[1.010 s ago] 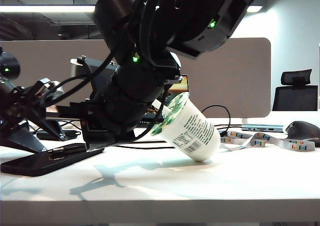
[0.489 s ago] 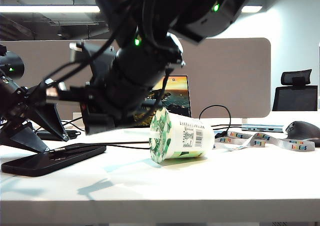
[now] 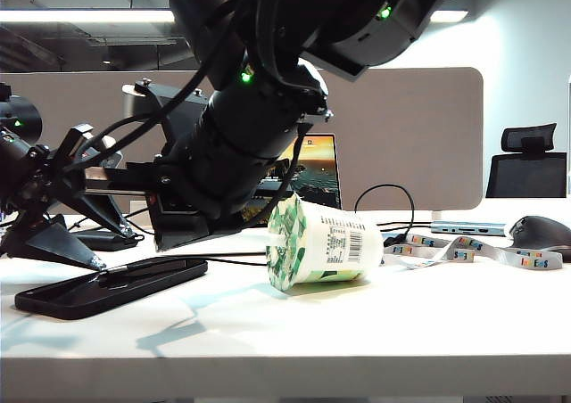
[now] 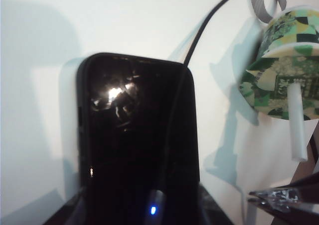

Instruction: Pick up the black phone, pick up the charger plug, insert the charger plug into the phone's charging port, and finally place the connected phone back on the desk.

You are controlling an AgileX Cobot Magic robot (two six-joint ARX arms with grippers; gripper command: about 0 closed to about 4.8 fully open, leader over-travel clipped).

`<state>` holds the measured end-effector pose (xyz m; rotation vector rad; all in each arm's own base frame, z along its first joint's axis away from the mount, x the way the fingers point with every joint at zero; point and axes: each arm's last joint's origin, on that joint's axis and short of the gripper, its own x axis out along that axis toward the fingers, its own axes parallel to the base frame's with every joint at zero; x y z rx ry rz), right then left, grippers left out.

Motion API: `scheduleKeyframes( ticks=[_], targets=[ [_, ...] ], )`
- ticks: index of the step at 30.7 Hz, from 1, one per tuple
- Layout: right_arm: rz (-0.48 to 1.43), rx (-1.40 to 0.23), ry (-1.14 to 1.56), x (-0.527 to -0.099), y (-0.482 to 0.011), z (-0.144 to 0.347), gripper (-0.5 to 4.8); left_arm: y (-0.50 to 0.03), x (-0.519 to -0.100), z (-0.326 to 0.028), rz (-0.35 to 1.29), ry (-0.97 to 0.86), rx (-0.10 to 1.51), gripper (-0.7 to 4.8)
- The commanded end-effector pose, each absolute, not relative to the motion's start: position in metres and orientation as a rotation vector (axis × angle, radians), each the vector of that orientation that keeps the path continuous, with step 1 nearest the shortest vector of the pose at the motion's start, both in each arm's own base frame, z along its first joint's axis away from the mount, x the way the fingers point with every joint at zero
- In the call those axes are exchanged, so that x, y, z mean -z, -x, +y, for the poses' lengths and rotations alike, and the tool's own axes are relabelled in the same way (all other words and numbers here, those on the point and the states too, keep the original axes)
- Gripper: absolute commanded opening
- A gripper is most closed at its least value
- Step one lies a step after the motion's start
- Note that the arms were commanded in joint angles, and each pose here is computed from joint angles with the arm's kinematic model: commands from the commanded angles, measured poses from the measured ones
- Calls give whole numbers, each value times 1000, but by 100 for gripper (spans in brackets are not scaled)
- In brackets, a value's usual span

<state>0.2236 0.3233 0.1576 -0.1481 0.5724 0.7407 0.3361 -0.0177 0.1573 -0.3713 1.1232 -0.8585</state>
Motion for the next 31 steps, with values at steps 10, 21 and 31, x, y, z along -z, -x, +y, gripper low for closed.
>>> scheduleKeyframes(
  ticks=[10,21,31],
  targets=[
    [634,-723,127,-146,-221,325,-3,-330,-154,-16,1239,287,735,286],
    [654,-720,139,-136,-222,326,-3,-326,-155,-42,1238,282,870,286],
    [654,-710,138,-136,-225,325,-3,-325,-158,-48,1205,372,976,286]
  ],
)
